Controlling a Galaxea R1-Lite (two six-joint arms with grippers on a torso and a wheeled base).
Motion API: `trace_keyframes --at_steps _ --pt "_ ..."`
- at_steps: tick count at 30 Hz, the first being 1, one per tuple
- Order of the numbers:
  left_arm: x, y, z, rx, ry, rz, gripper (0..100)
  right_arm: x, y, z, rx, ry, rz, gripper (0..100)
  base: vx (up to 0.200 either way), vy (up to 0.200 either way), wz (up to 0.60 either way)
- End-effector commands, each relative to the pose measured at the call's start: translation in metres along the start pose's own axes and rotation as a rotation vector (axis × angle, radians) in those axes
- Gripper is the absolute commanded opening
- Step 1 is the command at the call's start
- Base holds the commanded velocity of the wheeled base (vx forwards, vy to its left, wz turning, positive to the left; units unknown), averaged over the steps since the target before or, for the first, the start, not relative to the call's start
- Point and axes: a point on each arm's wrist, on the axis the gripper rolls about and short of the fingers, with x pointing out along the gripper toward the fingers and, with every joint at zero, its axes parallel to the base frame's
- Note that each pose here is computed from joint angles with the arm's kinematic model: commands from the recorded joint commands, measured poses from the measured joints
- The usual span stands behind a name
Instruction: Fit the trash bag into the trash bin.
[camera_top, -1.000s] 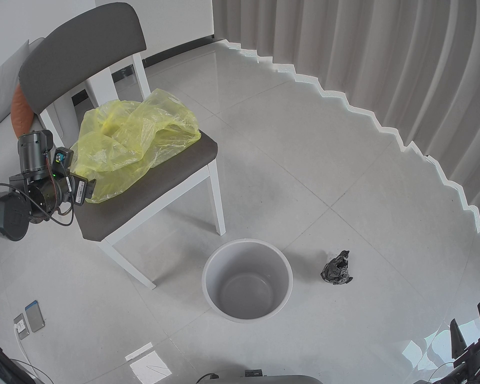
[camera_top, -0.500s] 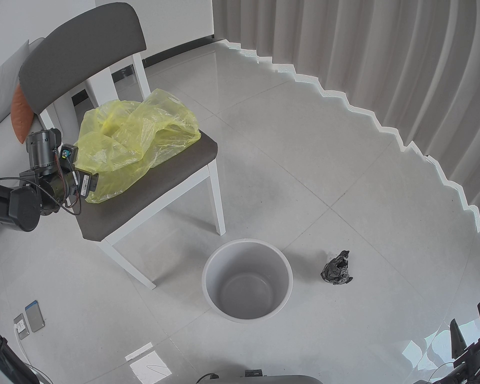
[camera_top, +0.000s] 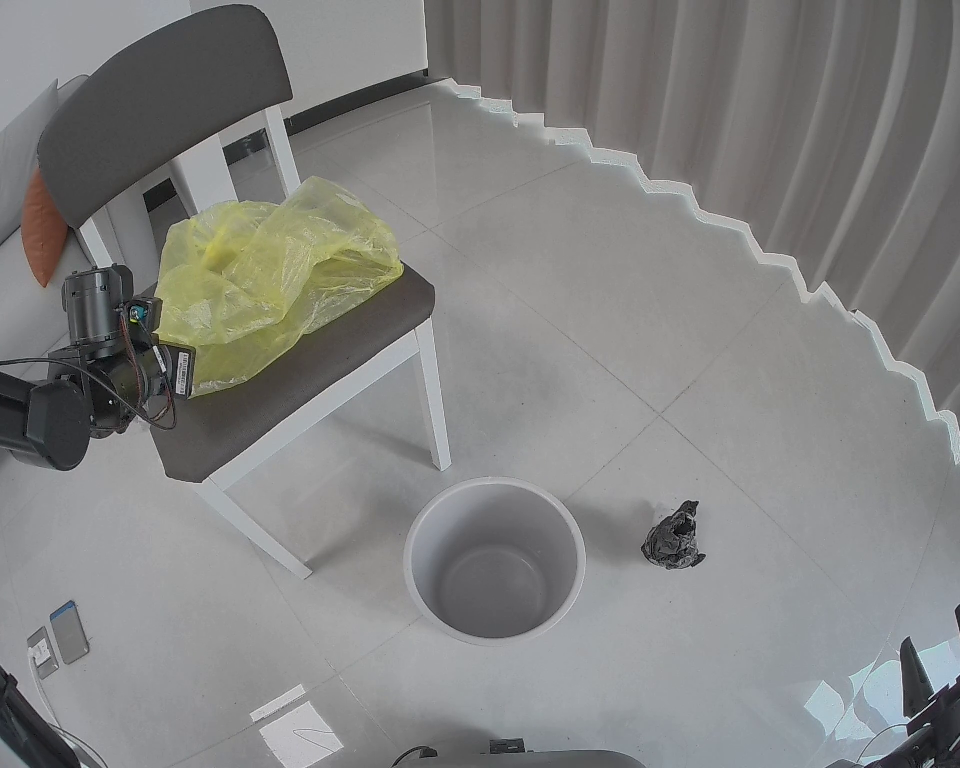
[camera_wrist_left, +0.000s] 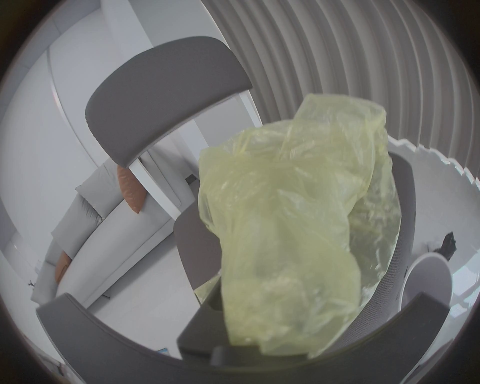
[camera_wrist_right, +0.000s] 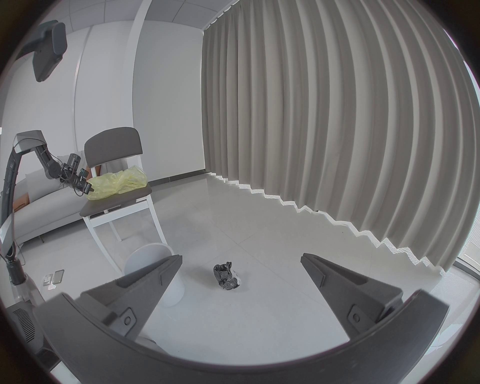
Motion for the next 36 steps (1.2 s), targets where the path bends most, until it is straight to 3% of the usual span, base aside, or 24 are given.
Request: trace_keyframes --at_steps 1,4,9,10,12,16,22,25,26,30,31,33,36 --pt "-0.008 -0.006 0.009 -0.04 -0.091 -0.035 0 -0.001 0.0 0.0 0.002 -0.033 0.005 100 0.0 0.0 0.0" --pt "-0.014 -0.008 0.022 -0.067 -0.238 -0.06 0 -0.013 0.002 0.055 0.074 -0.229 0.041 100 0.0 0.0 0.0" --pt "-0.028 -0.021 0.041 -0.068 -0.357 -0.129 0 0.002 0.004 0.082 0.087 -0.115 0.08 100 0.0 0.0 0.0" --pt "-0.047 -0.028 0.055 -0.061 -0.422 -0.191 0 0.017 0.005 0.089 0.072 -0.043 0.116 100 0.0 0.0 0.0" --pt "-0.069 -0.034 0.071 -0.054 -0.489 -0.257 0 0.032 0.008 0.106 0.051 0.002 0.164 100 0.0 0.0 0.0" --pt "-0.119 -0.049 0.092 -0.031 -0.563 -0.446 0 0.074 0.012 0.155 0.047 0.039 0.217 100 0.0 0.0 0.0" --pt "-0.179 -0.074 0.114 -0.007 -0.639 -0.692 0 0.123 0.022 0.181 0.016 0.106 0.317 100 0.0 0.0 0.0" --pt "-0.188 -0.075 0.116 0.006 -0.642 -0.721 0 0.128 0.024 0.183 0.015 0.114 0.335 100 0.0 0.0 0.0" --pt "-0.212 -0.075 0.118 0.066 -0.641 -0.794 0 0.141 0.031 0.188 0.016 0.13 0.38 100 0.0 0.0 0.0" --pt "-0.239 -0.076 0.116 0.154 -0.615 -0.893 0 0.157 0.039 0.195 0.02 0.147 0.416 100 0.0 0.0 0.0" --pt "-0.239 -0.076 0.116 0.154 -0.615 -0.893 0 0.157 0.039 0.195 0.02 0.147 0.416 100 0.0 0.0 0.0" --pt "-0.246 -0.074 0.112 0.258 -0.592 -0.915 0 0.166 0.042 0.197 0.019 0.162 0.42 100 0.0 0.0 0.0" --pt "-0.247 -0.077 0.109 0.337 -0.577 -0.928 0 0.17 0.043 0.197 0.021 0.17 0.421 100 0.0 0.0 0.0"
